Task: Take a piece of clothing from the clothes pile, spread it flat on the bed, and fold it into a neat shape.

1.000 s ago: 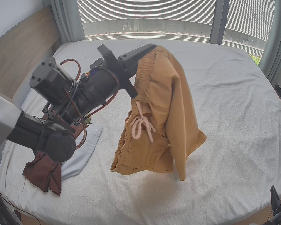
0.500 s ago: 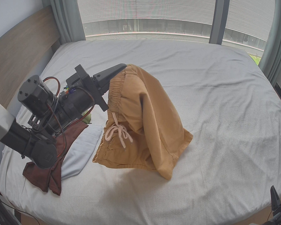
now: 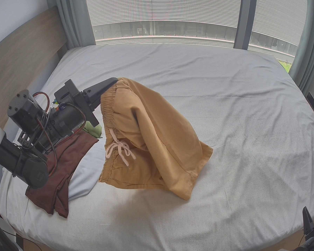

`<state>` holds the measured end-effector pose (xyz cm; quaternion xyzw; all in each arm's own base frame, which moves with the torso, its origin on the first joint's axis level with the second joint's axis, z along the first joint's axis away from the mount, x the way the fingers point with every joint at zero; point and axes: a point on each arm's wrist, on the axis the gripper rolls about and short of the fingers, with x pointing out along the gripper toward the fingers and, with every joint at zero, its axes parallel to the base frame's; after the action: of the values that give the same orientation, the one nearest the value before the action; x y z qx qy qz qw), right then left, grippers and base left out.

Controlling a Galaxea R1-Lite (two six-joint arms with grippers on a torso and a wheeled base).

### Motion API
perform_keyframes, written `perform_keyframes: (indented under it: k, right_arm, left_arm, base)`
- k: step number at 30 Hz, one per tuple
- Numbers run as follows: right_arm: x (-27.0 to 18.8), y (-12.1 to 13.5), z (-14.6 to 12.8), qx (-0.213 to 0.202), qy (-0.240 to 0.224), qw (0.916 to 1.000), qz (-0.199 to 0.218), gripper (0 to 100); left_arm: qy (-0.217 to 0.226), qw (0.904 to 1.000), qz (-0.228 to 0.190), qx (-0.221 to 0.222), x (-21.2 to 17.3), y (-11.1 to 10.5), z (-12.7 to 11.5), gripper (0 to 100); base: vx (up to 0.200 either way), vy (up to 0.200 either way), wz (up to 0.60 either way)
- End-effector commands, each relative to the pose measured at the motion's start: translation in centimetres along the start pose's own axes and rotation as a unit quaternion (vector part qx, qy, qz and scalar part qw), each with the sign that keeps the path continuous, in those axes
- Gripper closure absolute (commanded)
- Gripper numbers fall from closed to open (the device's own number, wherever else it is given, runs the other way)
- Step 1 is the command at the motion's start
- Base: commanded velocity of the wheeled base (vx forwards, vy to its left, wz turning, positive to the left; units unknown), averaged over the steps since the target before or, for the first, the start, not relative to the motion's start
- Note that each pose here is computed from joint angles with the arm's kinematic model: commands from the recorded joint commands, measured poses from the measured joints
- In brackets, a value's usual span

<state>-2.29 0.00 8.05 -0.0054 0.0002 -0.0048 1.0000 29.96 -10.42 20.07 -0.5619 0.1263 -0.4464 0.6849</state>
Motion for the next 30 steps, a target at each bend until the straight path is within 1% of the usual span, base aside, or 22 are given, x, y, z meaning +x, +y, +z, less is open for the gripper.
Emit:
perform_keyframes:
  k: [1,4,10,13,16,22,30]
  right_arm:
    - [0.0,0.0,-0.5,0.000,0.001,1.0000,-0.001,0]
    - [0.0,0.0,-0.5,0.000,0.001,1.0000,-0.001,0]
    - [0.0,0.0,-0.5,-0.001,0.001,1.0000,-0.001,0]
    - [0.0,0.0,-0.5,-0.001,0.001,1.0000,-0.001,0]
    - [0.0,0.0,-0.5,0.001,0.001,1.0000,0.000,0]
    - [0.0,0.0,-0.5,0.004,0.001,1.0000,0.002,0]
    - [0.0,0.0,-0.5,0.005,0.000,1.0000,0.001,0]
  left_arm:
    - [-0.008,0.9999,0.005,0.004,-0.9,-0.3,0.3,100]
    - [-0.011,0.9998,0.014,0.001,-1.4,0.0,0.4,100]
    - [-0.004,0.9996,0.021,0.020,-2.4,-0.1,0.9,100]
    - [0.005,0.9994,0.025,0.025,-2.8,0.1,1.0,100]
    - [0.002,0.9992,0.029,0.026,-2.9,0.3,1.2,100]
    - [0.007,0.9984,0.039,0.039,-3.0,1.1,0.9,100]
    - [0.009,0.9983,0.045,0.036,-2.9,1.6,0.8,100]
  base:
    - [0.000,0.000,0.00]
    - [0.000,0.000,0.00]
    - [0.000,0.000,0.00]
    - [0.000,0.000,0.00]
    - [0.000,0.000,0.00]
    - [0.000,0.000,0.00]
    - [0.000,0.000,0.00]
